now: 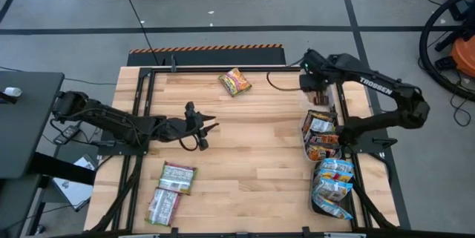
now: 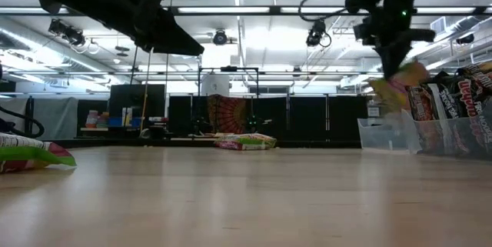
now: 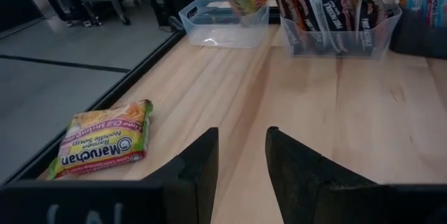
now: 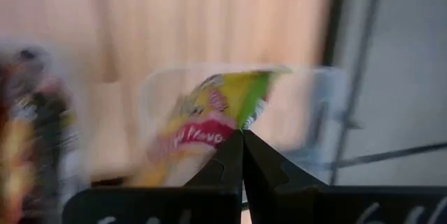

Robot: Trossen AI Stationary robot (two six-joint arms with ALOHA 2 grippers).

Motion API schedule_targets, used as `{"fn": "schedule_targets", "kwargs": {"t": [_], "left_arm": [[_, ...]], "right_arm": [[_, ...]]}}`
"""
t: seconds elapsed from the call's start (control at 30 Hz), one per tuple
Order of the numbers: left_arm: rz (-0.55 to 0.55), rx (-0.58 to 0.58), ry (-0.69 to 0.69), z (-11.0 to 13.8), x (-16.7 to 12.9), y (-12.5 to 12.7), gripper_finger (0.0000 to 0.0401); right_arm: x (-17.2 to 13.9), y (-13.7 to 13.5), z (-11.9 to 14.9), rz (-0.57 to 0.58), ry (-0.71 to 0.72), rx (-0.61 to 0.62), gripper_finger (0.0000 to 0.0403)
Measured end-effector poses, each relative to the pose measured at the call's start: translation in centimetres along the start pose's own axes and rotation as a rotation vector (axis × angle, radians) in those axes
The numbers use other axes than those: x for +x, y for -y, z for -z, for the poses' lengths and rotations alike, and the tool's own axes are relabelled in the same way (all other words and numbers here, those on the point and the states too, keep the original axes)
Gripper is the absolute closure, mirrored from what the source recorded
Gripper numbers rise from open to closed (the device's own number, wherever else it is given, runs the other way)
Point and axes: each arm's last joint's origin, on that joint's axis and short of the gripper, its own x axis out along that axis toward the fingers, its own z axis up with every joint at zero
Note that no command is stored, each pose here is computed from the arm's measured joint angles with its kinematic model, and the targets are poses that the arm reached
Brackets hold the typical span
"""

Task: Sort Maruchan noodles
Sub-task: Put the green noodle pack into the top transparent bin

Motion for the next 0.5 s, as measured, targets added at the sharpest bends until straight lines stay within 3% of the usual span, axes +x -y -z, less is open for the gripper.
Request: {"fn": "schedule_targets", "kwargs": {"t": [0.23, 0.5], "left_arm": [[-0.016, -0.006, -0.002, 0.0, 0.2, -0.3, 0.0276], [-0.032, -0.027, 0.023, -0.3, 0.4, -0.7, 0.0276]], "right_arm": [[1.1, -1.7, 0.3, -0.039, 0.014, -0.049, 0.0398], [1.7, -1.3, -1.5, 0.028, 0.229, -0.142, 0.0398]]}}
